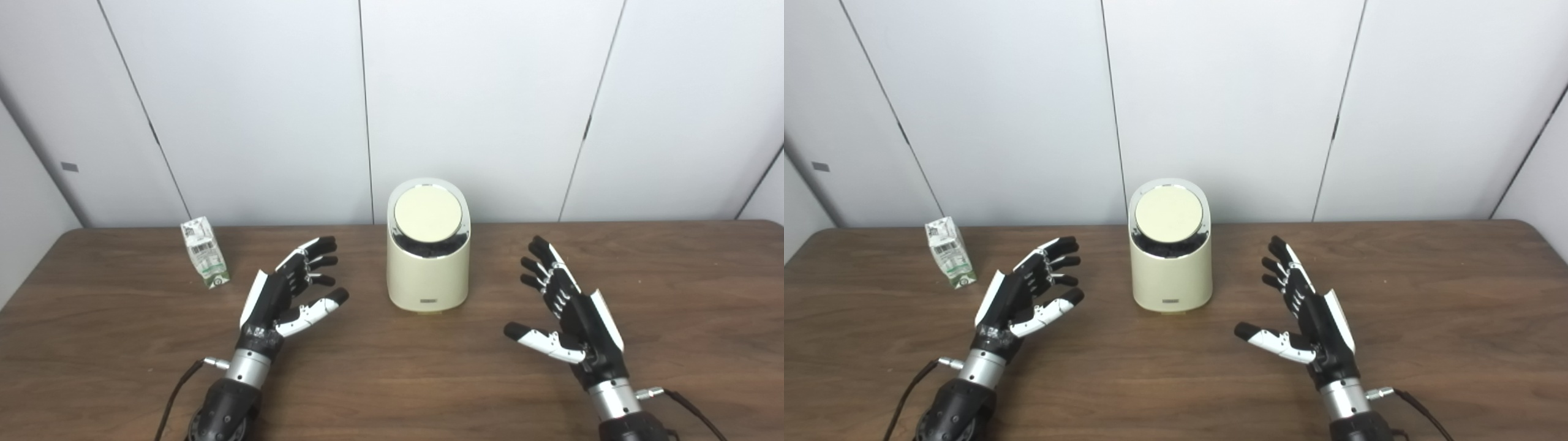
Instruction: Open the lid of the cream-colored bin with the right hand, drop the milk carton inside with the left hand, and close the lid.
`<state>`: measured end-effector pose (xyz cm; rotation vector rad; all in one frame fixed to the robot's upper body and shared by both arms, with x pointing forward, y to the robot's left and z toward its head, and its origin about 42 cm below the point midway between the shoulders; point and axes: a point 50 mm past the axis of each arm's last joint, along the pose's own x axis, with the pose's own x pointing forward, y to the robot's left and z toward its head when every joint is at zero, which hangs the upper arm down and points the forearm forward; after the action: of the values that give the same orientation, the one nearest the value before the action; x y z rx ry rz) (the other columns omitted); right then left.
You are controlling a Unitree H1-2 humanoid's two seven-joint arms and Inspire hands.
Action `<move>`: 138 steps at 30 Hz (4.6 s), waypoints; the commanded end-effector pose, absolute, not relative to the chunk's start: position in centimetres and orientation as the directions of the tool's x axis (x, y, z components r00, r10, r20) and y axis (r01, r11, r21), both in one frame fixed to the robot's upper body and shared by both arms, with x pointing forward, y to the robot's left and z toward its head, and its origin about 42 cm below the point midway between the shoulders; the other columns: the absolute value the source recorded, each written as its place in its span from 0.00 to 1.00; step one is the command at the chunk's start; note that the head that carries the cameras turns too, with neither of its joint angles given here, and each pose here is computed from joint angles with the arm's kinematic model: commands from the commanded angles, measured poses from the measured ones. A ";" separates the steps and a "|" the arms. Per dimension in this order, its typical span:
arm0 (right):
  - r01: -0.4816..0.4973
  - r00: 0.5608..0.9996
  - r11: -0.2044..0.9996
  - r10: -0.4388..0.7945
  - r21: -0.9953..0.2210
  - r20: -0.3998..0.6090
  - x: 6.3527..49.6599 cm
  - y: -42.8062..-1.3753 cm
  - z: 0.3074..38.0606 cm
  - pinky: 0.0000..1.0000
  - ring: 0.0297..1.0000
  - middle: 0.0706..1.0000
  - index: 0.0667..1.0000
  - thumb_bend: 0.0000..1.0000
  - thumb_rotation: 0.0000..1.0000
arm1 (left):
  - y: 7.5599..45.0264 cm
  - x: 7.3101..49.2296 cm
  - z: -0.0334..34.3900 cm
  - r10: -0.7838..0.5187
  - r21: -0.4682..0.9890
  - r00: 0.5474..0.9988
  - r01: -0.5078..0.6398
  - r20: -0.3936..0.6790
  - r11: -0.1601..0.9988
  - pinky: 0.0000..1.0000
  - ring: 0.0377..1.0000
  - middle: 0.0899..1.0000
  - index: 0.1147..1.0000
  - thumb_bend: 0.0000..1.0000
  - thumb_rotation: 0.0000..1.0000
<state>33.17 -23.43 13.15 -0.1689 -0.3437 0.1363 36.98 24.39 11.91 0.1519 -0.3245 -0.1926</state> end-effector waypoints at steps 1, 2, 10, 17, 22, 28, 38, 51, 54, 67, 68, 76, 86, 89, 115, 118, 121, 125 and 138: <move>-0.107 0.943 0.979 0.154 -0.171 0.294 32.3 -23.6 12.0 0.87 0.91 0.96 0.96 0.80 0.39 | 25.1 34.7 8.7 -0.187 0.166 0.961 0.154 0.204 0.974 0.67 0.79 0.83 0.84 0.74 0.34; -0.109 0.943 0.979 0.156 -0.172 0.293 32.2 -23.5 12.0 0.87 0.91 0.96 0.96 0.78 0.39 | 25.1 34.7 8.6 -0.189 0.165 0.960 0.156 0.206 0.974 0.66 0.79 0.83 0.84 0.73 0.33; -0.131 0.943 0.978 0.174 -0.165 0.283 32.2 -23.3 11.6 0.86 0.91 0.96 0.96 0.77 0.37 | 25.1 34.8 8.4 -0.200 0.172 0.960 0.167 0.198 0.971 0.66 0.78 0.83 0.83 0.72 0.34; -0.150 0.925 0.965 0.214 -0.215 0.314 32.9 -22.8 13.5 0.84 0.90 0.96 0.96 0.80 0.38 | 25.2 34.8 7.8 -0.206 0.165 0.961 0.176 0.184 0.970 0.65 0.76 0.82 0.82 0.69 0.29; -0.119 0.913 0.961 0.205 -0.251 0.353 34.2 -22.4 16.4 0.85 0.92 0.96 0.96 0.80 0.36 | 25.3 34.7 7.3 -0.203 0.156 0.964 0.177 0.173 0.972 0.65 0.76 0.81 0.81 0.69 0.27; -0.056 0.912 0.951 0.173 -0.304 0.372 36.1 -21.7 19.7 0.83 0.93 0.95 0.97 0.82 0.43 | 25.3 34.5 6.7 -0.199 0.158 0.965 0.173 0.169 0.972 0.66 0.76 0.81 0.81 0.67 0.25; -0.033 0.922 0.942 0.158 -0.335 0.354 40.3 -20.1 24.0 0.84 0.93 0.95 0.98 0.82 0.39 | 25.3 34.1 6.6 -0.194 0.168 0.967 0.166 0.167 0.972 0.66 0.77 0.82 0.81 0.66 0.23; -0.016 0.940 0.906 0.158 -0.423 0.301 42.1 -19.1 25.7 0.81 0.92 0.95 0.98 0.80 0.41 | 25.2 34.2 6.6 -0.195 0.160 0.967 0.170 0.161 0.972 0.66 0.77 0.82 0.81 0.66 0.23; -0.002 0.945 0.888 0.152 -0.460 0.291 42.8 -18.8 26.1 0.76 0.90 0.94 0.98 0.82 0.43 | 25.2 34.3 6.5 -0.193 0.157 0.968 0.168 0.159 0.973 0.66 0.77 0.82 0.80 0.66 0.22; 0.007 0.956 0.845 0.152 -0.535 0.252 45.4 -17.8 26.9 0.83 0.96 1.00 0.98 0.85 0.40 | 24.6 34.4 6.2 -0.202 0.135 0.967 0.182 0.153 0.974 0.66 0.77 0.82 0.81 0.67 0.22; 0.008 0.956 0.842 0.152 -0.540 0.250 45.5 -17.8 27.0 0.83 0.96 1.00 0.98 0.85 0.41 | 24.6 34.4 6.2 -0.202 0.131 0.967 0.183 0.154 0.974 0.66 0.77 0.82 0.81 0.67 0.21; 0.014 0.959 0.815 0.154 -0.580 0.239 46.1 -16.7 27.8 0.83 0.96 0.99 0.98 0.84 0.41 | 24.2 34.5 6.3 -0.204 0.144 0.967 0.183 0.151 0.973 0.66 0.77 0.82 0.81 0.67 0.22; 0.019 0.958 0.799 0.158 -0.602 0.239 46.7 -16.0 28.7 0.82 0.95 0.99 0.97 0.85 0.42 | 23.8 34.6 6.4 -0.209 0.144 0.967 0.188 0.148 0.972 0.66 0.77 0.82 0.81 0.67 0.23; 0.030 0.957 0.778 0.158 -0.628 0.242 47.0 -15.8 28.8 0.81 0.94 0.98 0.97 0.87 0.44 | 23.7 34.6 6.4 -0.210 0.145 0.966 0.189 0.149 0.971 0.67 0.77 0.82 0.81 0.68 0.24; 0.152 0.959 0.516 0.128 -0.843 0.251 47.6 -14.2 29.0 0.69 0.86 0.94 0.94 0.90 0.27 | 23.1 34.3 7.0 -0.225 0.141 0.961 0.203 0.158 0.969 0.67 0.77 0.82 0.82 0.68 0.25; 0.165 0.963 0.450 0.120 -0.877 0.242 47.4 -14.1 28.8 0.74 0.88 0.94 0.94 0.90 0.23 | 23.1 34.3 7.1 -0.226 0.143 0.962 0.204 0.157 0.969 0.68 0.78 0.82 0.82 0.68 0.24; 0.176 0.964 0.377 0.121 -0.909 0.236 47.4 -14.0 28.4 0.71 0.87 0.95 0.93 0.90 0.20 | 23.2 34.3 7.2 -0.225 0.147 0.962 0.203 0.156 0.968 0.68 0.78 0.82 0.82 0.67 0.24; 0.159 0.970 0.309 0.126 -0.938 0.206 47.4 -14.1 27.8 0.74 0.88 0.97 0.92 0.89 0.19 | 23.1 34.2 7.2 -0.230 0.144 0.961 0.208 0.156 0.967 0.67 0.78 0.82 0.82 0.68 0.24; 0.018 0.984 0.620 0.127 -0.785 0.123 47.3 -15.8 29.8 0.68 0.88 0.94 0.91 0.87 0.24 | 23.0 34.4 7.2 -0.232 0.149 0.961 0.210 0.149 0.966 0.66 0.77 0.81 0.81 0.68 0.22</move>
<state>47.20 -14.94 28.49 -0.9437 -0.1830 0.0927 37.25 23.21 11.65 0.1636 -0.3052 -0.2362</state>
